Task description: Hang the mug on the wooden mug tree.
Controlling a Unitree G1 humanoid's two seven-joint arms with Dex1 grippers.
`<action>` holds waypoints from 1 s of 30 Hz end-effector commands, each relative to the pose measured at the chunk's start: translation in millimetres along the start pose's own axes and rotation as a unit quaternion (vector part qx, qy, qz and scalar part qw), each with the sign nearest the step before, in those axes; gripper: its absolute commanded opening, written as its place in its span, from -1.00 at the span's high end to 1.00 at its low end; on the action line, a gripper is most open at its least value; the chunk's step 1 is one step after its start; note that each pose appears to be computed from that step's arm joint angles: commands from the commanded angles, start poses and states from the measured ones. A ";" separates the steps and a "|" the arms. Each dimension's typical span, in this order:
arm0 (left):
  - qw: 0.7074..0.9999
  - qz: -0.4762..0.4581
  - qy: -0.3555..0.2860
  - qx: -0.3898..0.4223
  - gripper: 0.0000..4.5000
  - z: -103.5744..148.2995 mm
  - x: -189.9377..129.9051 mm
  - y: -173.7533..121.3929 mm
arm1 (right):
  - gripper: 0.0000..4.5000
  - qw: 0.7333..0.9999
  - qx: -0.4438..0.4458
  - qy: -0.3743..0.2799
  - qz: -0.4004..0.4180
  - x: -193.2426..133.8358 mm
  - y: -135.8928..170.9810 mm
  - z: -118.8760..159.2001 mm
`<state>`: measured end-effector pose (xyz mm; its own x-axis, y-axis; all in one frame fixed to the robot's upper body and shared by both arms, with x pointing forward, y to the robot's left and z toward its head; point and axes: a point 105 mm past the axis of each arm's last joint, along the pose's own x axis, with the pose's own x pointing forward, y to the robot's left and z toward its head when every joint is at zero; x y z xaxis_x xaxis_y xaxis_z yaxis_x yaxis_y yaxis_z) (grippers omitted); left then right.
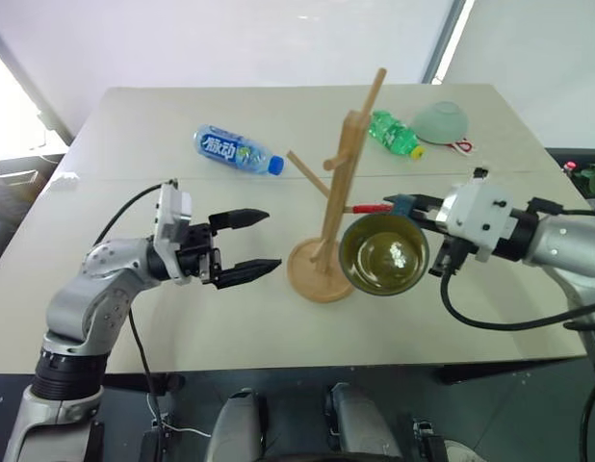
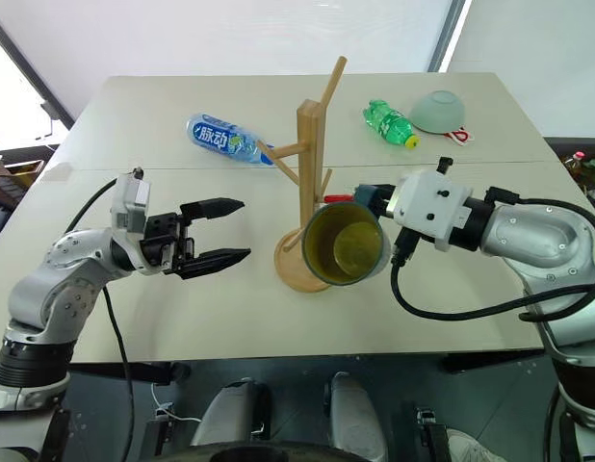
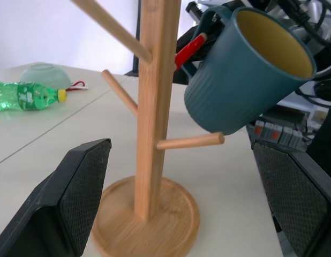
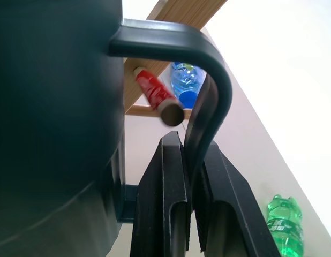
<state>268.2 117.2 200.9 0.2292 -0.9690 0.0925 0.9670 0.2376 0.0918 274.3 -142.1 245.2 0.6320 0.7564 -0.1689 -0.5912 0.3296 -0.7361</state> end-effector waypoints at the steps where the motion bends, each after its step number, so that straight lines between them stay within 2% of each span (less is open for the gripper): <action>1: 0.999 -0.013 -0.023 0.023 -1.00 23.6 1.3 -5.2 | 0.97 1.000 -0.015 -0.001 -0.004 0.7 -5.4 5.7; 8: 0.999 -0.018 -0.034 0.025 -1.00 33.1 6.3 -5.8 | 0.97 1.000 -0.017 0.018 -0.003 11.2 -6.9 -4.2; 16: 0.999 -0.020 -0.036 0.026 -1.00 32.5 9.0 -6.3 | 0.97 1.000 -0.009 0.024 0.002 18.3 -6.2 -9.1; 19: 0.999 -0.019 -0.036 0.026 -1.00 31.5 8.9 -6.3 | 0.52 1.000 -0.007 0.019 0.000 19.6 -7.0 -6.9; 24: 0.999 -0.016 -0.037 0.025 -1.00 29.0 8.7 -5.8 | -0.61 1.000 -0.019 0.019 -0.007 15.8 -11.6 -2.0; 28: 0.999 -0.004 -0.038 0.023 -1.00 26.9 7.0 -1.9 | -0.61 0.999 -0.017 0.017 -0.023 4.5 -19.4 4.7; 30: 0.999 0.031 -0.036 0.013 -1.00 20.9 2.7 7.7 | -0.61 0.999 0.009 0.010 -0.048 -14.4 -29.9 8.2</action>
<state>269.7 112.1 219.2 0.2364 -0.9591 0.1559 0.9636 0.2520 0.0890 287.9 -149.9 253.2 0.6789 0.7138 -0.1718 -0.5833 0.3823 -0.7167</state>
